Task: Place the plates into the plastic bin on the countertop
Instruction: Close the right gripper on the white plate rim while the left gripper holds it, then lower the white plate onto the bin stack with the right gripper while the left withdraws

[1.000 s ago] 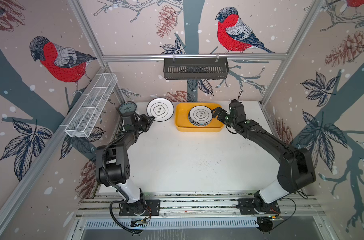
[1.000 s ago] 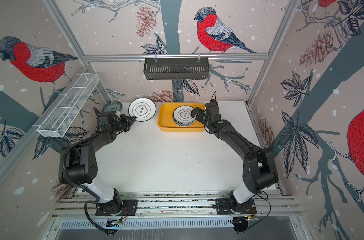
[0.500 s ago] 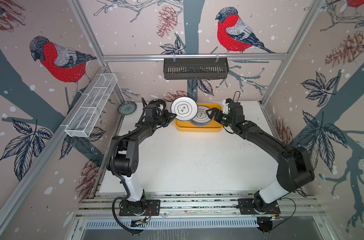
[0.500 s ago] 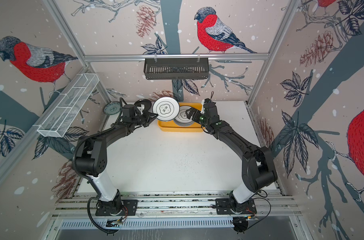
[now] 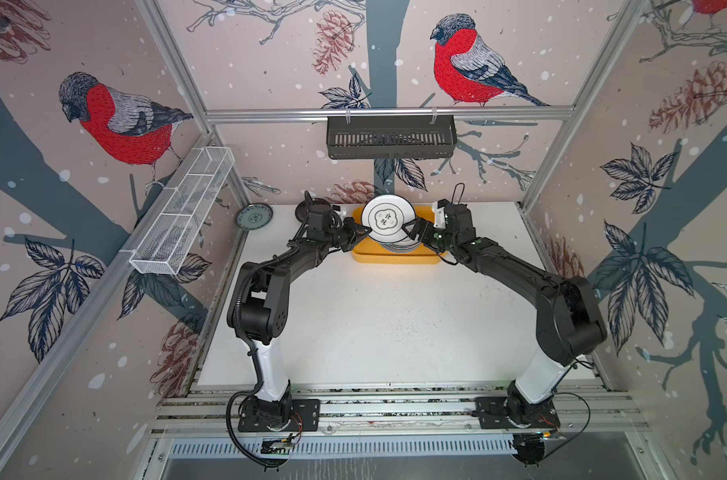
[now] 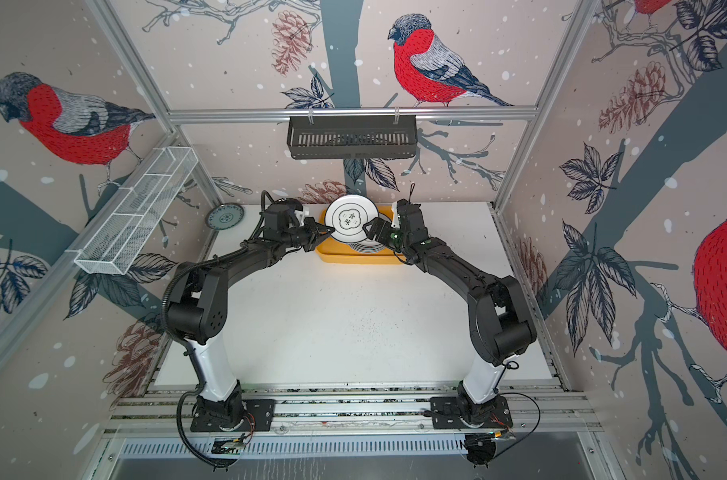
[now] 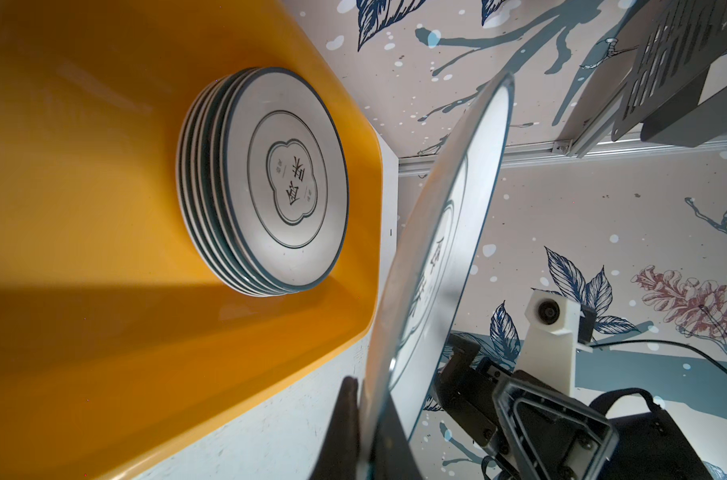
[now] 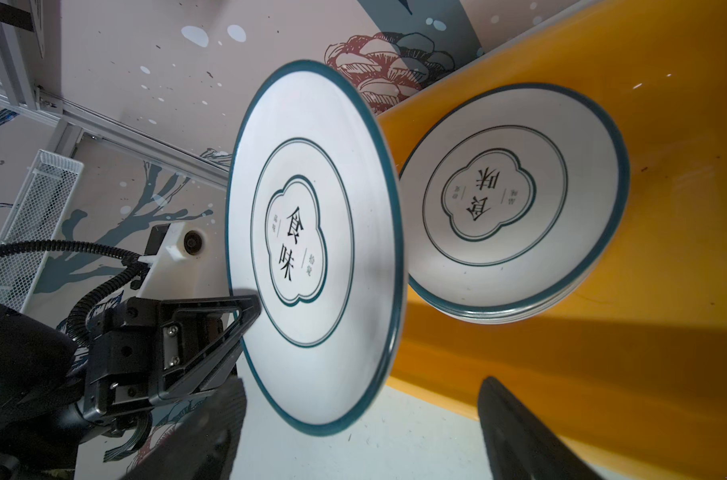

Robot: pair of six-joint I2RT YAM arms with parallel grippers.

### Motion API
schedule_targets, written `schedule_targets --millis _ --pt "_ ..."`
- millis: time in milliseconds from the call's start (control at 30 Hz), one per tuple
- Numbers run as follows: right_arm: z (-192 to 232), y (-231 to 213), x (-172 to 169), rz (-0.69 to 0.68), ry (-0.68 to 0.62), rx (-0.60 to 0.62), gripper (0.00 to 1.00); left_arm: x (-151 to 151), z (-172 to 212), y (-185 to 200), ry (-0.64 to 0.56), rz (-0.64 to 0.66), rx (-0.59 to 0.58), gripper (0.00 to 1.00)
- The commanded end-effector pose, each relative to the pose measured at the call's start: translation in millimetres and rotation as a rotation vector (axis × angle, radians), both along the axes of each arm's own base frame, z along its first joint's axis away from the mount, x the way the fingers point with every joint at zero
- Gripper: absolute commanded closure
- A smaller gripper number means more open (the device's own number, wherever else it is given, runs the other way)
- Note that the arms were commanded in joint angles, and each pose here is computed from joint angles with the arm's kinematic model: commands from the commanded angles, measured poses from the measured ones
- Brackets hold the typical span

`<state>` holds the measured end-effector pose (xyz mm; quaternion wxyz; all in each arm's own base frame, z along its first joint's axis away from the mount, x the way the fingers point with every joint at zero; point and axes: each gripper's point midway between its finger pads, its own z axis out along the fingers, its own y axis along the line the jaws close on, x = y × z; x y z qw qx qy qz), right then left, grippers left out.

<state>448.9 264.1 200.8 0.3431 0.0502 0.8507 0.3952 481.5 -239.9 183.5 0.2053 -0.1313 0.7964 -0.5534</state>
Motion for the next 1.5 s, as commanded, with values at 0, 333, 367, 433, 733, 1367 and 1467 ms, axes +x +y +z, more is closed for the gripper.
schedule_targets --millis 0,333,367,433,733,1367,1467 --pt "8.7 4.8 5.0 0.007 -0.018 0.037 0.18 2.1 16.0 -6.0 -0.045 -0.026 -0.034 1.00" --pt "2.2 7.3 11.1 0.022 0.009 0.113 0.59 2.2 22.7 -8.6 -0.056 -0.034 -0.047 0.99" --pt "1.3 7.4 12.0 0.022 0.010 0.114 0.63 1.9 23.1 -8.5 -0.056 -0.034 -0.048 0.99" --pt "1.2 8.2 12.6 0.023 0.011 0.121 0.64 2.0 24.0 -8.5 -0.058 -0.032 -0.051 0.99" --pt "-0.8 8.1 14.9 0.020 0.019 0.135 0.89 2.2 31.0 -10.5 -0.074 -0.039 -0.058 0.93" --pt "0.3 -7.4 22.9 -0.021 0.031 0.151 0.97 0.1 44.3 14.0 -0.132 0.068 0.011 0.36" --pt "-0.6 -13.2 24.4 -0.031 0.038 0.153 0.97 -1.9 47.4 34.1 -0.147 0.139 0.037 0.33"
